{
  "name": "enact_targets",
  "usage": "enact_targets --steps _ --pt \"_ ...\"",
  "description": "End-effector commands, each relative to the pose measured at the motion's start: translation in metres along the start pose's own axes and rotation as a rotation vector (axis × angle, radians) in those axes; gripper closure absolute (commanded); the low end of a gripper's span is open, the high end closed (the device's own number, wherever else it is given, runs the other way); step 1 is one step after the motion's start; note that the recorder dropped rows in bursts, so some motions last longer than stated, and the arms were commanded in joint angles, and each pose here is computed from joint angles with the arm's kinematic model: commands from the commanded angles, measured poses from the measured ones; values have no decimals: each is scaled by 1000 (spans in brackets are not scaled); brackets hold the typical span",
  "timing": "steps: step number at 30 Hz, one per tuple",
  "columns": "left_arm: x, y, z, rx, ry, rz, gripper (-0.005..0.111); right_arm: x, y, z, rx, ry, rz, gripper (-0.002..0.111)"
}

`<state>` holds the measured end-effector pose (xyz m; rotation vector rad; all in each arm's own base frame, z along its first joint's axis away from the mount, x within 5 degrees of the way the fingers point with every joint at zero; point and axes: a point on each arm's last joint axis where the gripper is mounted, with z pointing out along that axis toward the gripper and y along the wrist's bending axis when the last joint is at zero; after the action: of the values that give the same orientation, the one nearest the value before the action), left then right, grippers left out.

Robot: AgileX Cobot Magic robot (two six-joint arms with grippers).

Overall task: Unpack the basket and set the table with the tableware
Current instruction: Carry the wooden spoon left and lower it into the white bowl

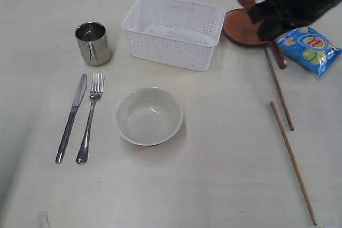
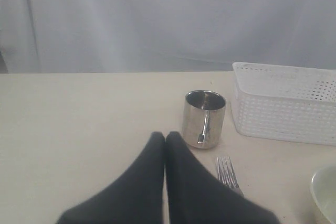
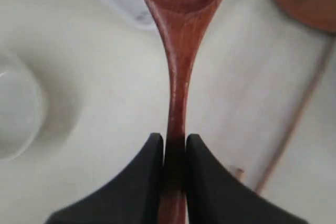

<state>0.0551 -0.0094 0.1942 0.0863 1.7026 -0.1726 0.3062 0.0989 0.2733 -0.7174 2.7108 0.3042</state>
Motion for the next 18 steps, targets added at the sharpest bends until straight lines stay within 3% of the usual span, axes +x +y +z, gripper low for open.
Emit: enact_targets --steps 1,8,18 --pt "0 0 0 2 -7 -2 107 -11 69 -4 -11 136 -248 109" --pt "0 0 0 2 -7 -2 107 -9 134 40 83 309 -350 109" --pt "0 0 0 2 -7 -2 107 4 167 88 36 443 -238 109"
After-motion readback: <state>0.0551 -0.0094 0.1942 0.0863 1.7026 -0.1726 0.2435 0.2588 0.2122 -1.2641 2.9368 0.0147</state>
